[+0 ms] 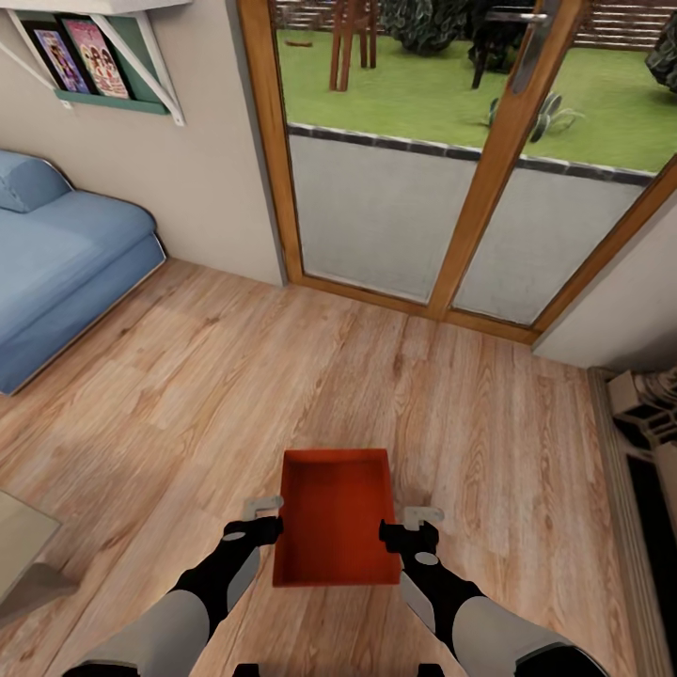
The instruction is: Move the two storage containers from the living room to the garage. In the garage, place one container on the floor and stack the other container on top of it (either order is fine).
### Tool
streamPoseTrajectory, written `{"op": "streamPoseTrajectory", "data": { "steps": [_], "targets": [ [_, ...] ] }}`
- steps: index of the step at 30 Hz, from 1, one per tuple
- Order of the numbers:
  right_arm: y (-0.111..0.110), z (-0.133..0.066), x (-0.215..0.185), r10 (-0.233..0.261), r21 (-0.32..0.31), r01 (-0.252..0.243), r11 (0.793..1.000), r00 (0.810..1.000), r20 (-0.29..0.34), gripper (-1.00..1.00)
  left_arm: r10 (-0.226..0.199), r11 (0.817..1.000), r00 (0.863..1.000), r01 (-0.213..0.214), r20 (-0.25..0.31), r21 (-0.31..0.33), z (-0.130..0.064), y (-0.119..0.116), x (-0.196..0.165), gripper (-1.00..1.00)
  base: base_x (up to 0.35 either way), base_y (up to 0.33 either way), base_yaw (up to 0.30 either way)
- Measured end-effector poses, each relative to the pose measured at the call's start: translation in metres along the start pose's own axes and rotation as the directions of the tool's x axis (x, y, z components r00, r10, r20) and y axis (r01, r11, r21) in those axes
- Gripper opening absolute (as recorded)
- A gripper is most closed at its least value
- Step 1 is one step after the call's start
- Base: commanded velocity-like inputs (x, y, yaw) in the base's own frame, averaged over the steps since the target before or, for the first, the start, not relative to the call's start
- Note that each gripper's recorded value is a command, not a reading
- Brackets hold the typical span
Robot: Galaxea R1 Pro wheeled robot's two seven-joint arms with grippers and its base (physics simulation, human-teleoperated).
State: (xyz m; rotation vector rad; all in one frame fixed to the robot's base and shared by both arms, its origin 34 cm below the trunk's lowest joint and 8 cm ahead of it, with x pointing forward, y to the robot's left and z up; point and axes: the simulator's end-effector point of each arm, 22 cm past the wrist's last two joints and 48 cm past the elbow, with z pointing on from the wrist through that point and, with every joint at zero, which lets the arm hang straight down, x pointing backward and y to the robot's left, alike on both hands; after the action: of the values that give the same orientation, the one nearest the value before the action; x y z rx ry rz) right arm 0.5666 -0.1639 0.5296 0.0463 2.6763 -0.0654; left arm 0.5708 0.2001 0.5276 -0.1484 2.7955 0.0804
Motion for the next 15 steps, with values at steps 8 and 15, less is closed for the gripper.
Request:
{"op": "streamPoseTrajectory", "data": {
  "steps": [8,15],
  "targets": [
    [0.0,0.0,0.001,-0.006,-0.001,0.006,1.0,1.0,-0.001,1.0,0.007,1.0,1.0,-0.007,0.0,0.002,0.0001,-0.0005,0.0003,1.0,0.008,0.0,0.0],
    [0.0018,-0.0002,-0.0028,-0.084,-0.012,0.084,0.996,0.996,0.027,1.0,0.009,1.0,1.0,-0.009,-0.003,0.001,0.0002,-0.0003,0.0019,1.0,0.0,0.0,0.0]
  ]
}}
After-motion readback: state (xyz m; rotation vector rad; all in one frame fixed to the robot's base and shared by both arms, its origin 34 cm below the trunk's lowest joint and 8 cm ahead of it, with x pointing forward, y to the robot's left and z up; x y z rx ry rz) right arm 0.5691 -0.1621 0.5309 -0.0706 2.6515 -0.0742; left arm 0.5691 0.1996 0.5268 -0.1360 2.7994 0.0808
